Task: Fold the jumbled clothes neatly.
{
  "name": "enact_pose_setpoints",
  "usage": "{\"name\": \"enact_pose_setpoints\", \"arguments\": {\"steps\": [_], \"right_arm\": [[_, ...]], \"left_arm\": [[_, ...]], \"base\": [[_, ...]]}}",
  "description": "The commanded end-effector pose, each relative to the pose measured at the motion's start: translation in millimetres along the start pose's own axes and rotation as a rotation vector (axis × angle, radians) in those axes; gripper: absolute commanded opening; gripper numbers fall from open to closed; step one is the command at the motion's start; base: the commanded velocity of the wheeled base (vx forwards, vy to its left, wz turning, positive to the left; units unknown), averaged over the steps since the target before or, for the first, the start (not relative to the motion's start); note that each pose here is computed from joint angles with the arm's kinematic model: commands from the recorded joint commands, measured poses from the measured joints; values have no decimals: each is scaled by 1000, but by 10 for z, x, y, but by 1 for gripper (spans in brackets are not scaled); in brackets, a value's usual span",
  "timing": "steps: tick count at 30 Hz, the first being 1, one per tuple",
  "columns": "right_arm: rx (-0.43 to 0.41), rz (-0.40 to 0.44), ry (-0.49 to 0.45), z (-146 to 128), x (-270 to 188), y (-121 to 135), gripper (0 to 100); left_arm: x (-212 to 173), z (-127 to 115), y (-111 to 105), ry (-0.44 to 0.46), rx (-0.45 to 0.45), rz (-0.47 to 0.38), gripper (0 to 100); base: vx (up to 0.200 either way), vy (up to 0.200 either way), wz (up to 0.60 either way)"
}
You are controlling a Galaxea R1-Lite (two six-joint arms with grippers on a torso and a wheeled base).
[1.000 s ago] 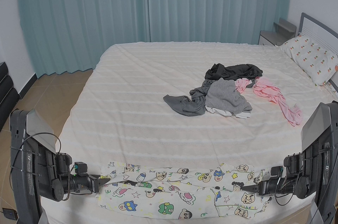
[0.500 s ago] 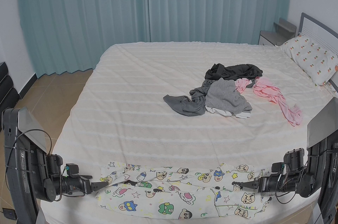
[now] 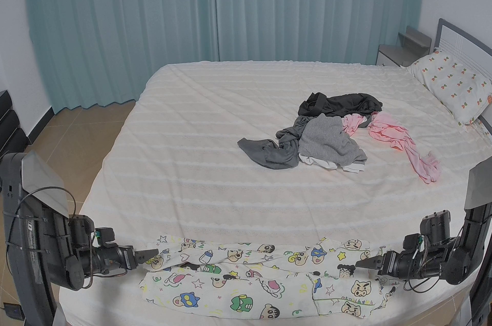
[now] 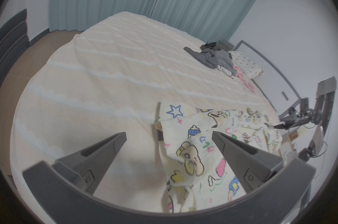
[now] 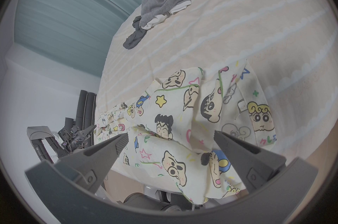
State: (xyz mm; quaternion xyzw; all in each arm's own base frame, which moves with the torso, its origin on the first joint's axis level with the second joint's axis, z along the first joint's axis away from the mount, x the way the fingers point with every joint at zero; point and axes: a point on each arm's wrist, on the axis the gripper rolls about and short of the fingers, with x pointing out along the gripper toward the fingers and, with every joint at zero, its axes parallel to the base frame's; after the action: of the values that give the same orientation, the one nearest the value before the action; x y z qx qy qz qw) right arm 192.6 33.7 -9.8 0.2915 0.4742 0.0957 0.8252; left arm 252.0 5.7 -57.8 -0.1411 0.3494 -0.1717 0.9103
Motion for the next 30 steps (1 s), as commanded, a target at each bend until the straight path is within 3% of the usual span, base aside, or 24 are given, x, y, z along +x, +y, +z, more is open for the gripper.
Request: {"name": "enact_pose_setpoints", "arguments": {"steps": [1, 13, 24, 30], "right_arm": [[2, 8, -9, -12, -63, 16, 100], [-15, 33, -48, 27, -122, 63, 100], [-13, 33, -48, 27, -122, 63, 100], [-16, 33, -47, 25, -121, 66, 100]], "left_arm": [[310, -136, -154, 49, 41, -13, 100], [356, -160, -283, 67, 91, -41, 100], [329, -199, -226, 92, 133, 91, 100], [316, -211, -232, 102, 151, 107, 100]], "base": [[0, 0, 0], [0, 0, 0], [0, 0, 0], [0, 0, 0]]}}
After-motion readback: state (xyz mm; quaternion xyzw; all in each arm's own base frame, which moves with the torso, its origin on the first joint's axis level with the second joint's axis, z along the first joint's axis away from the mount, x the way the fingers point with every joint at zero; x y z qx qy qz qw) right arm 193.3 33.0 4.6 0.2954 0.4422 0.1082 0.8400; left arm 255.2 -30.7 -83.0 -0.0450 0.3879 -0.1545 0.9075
